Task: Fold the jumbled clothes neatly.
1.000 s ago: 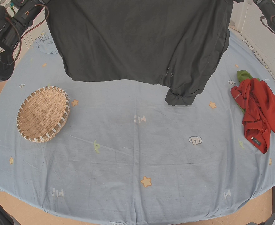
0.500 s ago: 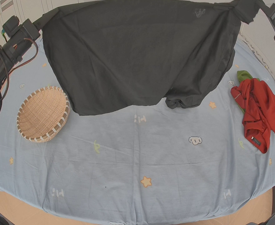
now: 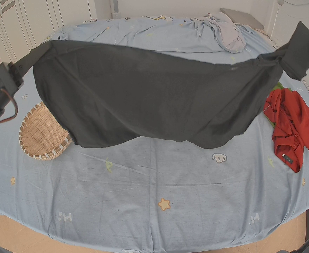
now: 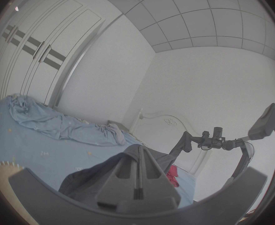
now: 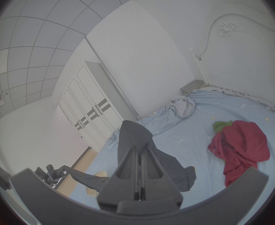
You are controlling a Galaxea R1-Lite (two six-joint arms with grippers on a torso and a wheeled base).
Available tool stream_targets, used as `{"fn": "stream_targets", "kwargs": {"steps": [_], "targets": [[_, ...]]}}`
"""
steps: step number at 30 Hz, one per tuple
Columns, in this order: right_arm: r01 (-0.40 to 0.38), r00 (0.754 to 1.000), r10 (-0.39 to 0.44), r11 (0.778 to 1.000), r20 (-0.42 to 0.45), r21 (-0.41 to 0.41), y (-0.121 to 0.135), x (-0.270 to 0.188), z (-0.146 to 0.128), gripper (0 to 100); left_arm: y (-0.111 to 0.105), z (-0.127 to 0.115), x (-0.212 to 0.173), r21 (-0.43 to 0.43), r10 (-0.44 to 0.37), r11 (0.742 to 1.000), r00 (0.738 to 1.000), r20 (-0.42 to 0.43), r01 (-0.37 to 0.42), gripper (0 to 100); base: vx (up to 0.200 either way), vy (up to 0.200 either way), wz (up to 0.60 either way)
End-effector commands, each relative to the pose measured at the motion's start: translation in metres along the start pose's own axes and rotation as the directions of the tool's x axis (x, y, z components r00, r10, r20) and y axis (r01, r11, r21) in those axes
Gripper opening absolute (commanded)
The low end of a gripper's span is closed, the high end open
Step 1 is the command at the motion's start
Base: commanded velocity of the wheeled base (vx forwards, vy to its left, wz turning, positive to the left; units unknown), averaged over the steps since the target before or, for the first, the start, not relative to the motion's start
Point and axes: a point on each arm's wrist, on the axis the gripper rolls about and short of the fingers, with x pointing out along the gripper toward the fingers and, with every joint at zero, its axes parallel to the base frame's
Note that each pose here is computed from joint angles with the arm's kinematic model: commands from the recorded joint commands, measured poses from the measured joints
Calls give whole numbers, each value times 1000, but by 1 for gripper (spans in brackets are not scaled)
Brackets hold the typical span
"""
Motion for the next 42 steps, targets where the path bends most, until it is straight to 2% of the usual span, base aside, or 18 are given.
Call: {"fn": "stream_targets", "kwargs": {"steps": [1,2,5,12,19,21,25,29,32,34,37,38,40,42], "targets": [[-11,1000,12,1000,-29,20,7,-49,-11,0,-37,-7,-37,-39,-49,998,998,-29,48,0,0,0,0],[-11,1000,12,1000,-29,20,7,-49,-11,0,-37,-7,-37,-39,-49,998,998,-29,48,0,0,0,0],[-5,996,8,999,-87,35,7,-65,-22,0,-49,-31,-60,-117,-42,993,996,-80,33,0,0,0,0],[19,985,-9,998,-175,58,5,-94,-40,0,-68,-57,-91,-162,-27,987,993,-119,7,0,0,0,0],[82,959,-45,989,-278,122,-12,-113,-81,0,-84,-99,-127,-254,-7,966,980,-201,-45,0,0,0,0],[93,952,-48,986,-301,137,-16,-116,-90,0,-87,-102,-131,-263,-3,963,978,-207,-53,0,0,0,0],[138,923,-59,973,-380,184,-28,-126,-120,0,-98,-111,-146,-402,15,907,962,-272,-128,0,0,0,0],[182,894,-67,958,-444,223,-37,-129,-139,0,-104,-116,-154,-442,4,885,951,-309,-147,0,0,0,0],[212,873,-73,947,-482,240,-43,-132,-151,0,-110,-116,-159,-447,-1,883,951,-309,-144,0,0,0,0],[229,858,-77,943,-509,243,-46,-134,-159,0,-113,-120,-165,-475,2,865,946,-323,-164,0,0,0,0],[241,834,-62,935,-549,260,-50,-136,-170,0,-118,-131,-174,-517,7,829,928,-371,-213,0,0,0,0],[257,813,-54,926,-579,275,-53,-137,-177,0,-119,-138,-179,-548,-1,797,908,-419,-252,0,0,0,0],[263,806,-49,922,-590,283,-54,-137,-179,0,-119,-141,-180,-558,-3,785,900,-436,-268,0,0,0,0],[290,785,-47,909,-618,299,-57,-134,-183,0,-118,-146,-183,-578,-3,756,882,-472,-307,0,0,0,0]]}}
